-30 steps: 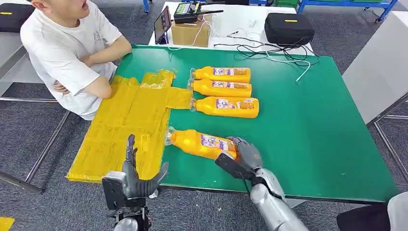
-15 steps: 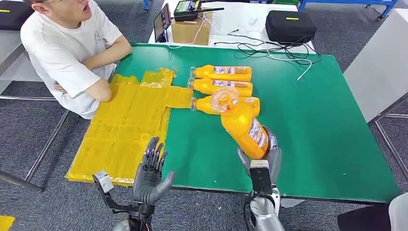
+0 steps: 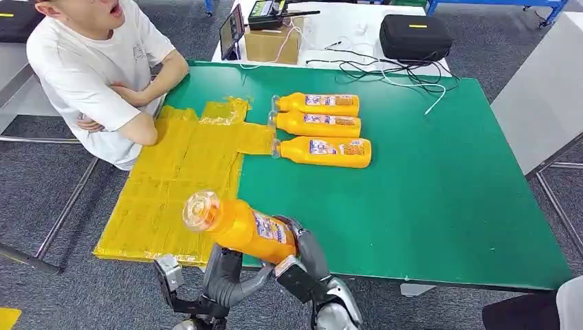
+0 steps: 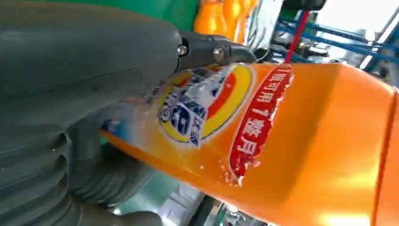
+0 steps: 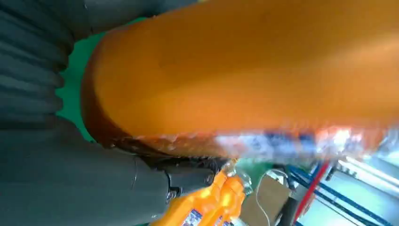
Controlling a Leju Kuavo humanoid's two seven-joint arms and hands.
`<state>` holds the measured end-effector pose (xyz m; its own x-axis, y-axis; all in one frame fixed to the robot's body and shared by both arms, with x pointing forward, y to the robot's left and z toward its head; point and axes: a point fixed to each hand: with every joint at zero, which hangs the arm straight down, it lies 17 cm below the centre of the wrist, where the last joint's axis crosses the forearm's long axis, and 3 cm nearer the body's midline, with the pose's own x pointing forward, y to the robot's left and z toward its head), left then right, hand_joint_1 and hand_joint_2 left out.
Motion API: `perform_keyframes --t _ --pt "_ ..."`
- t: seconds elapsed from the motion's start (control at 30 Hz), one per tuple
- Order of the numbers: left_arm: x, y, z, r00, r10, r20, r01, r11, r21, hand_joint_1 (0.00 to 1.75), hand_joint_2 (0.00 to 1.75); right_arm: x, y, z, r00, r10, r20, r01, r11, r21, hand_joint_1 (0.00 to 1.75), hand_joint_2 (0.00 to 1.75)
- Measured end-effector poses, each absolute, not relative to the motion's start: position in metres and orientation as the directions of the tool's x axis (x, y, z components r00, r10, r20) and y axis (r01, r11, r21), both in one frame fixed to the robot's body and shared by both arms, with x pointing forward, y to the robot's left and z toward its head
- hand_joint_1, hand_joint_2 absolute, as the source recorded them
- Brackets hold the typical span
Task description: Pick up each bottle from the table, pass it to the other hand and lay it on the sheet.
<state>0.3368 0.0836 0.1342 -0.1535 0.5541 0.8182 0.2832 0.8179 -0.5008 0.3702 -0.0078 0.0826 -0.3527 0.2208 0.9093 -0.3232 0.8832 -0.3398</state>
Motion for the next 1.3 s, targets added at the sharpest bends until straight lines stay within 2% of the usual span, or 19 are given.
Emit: perform_keyframes --t 0.17,0.57,0.6,0.63,0.67,0.87,1.23,1.27,1.3 --pt "0.341 0.087 0.125 -0.131 0.54 0.831 0.254 0.829 -0.498 0.0 1.75 0.354 0.022 0.074 -0.354 0.221 0.909 -0.422 0.83 -0.366 1.75 1.75" --pt "0.348 0.108 0.116 -0.116 0.575 0.81 0.2 0.813 -0.548 0.0 1.75 0.349 0.052 0.06 -0.393 0.261 0.882 -0.517 0.73 -0.447 1.75 1.75" --pt "0.348 0.11 0.115 -0.112 0.581 0.806 0.198 0.808 -0.555 1.5 1.75 0.349 0.053 0.06 -0.394 0.261 0.881 -0.522 0.726 -0.449 1.75 1.75" --pt "0.348 0.11 0.113 -0.097 0.604 0.791 0.196 0.791 -0.579 1.75 1.75 0.348 0.054 0.059 -0.395 0.261 0.881 -0.526 0.722 -0.449 1.33 1.75" --pt "0.348 0.111 0.112 -0.079 0.627 0.775 0.195 0.772 -0.605 1.75 1.75 0.348 0.055 0.059 -0.395 0.259 0.881 -0.531 0.718 -0.449 0.0 1.75" --pt "0.348 0.117 0.119 -0.038 0.748 0.662 0.221 0.653 -0.725 1.75 1.75 0.336 0.061 0.058 -0.342 0.164 0.925 -0.588 0.731 -0.347 0.0 1.75" --pt "0.34 0.122 0.148 -0.097 0.803 0.587 0.288 0.588 -0.756 1.75 1.75 0.342 0.05 0.059 -0.171 -0.005 0.985 -0.572 0.814 -0.095 0.0 1.75" --pt "0.339 0.123 0.15 -0.1 0.812 0.575 0.295 0.576 -0.762 1.75 1.75 0.344 0.049 0.057 -0.132 -0.029 0.991 -0.568 0.822 -0.051 0.0 0.0" --pt "0.339 0.124 0.154 -0.104 0.819 0.564 0.305 0.566 -0.766 1.75 1.75 0.348 0.045 0.054 -0.094 -0.04 0.995 -0.552 0.833 -0.019 0.0 0.0"
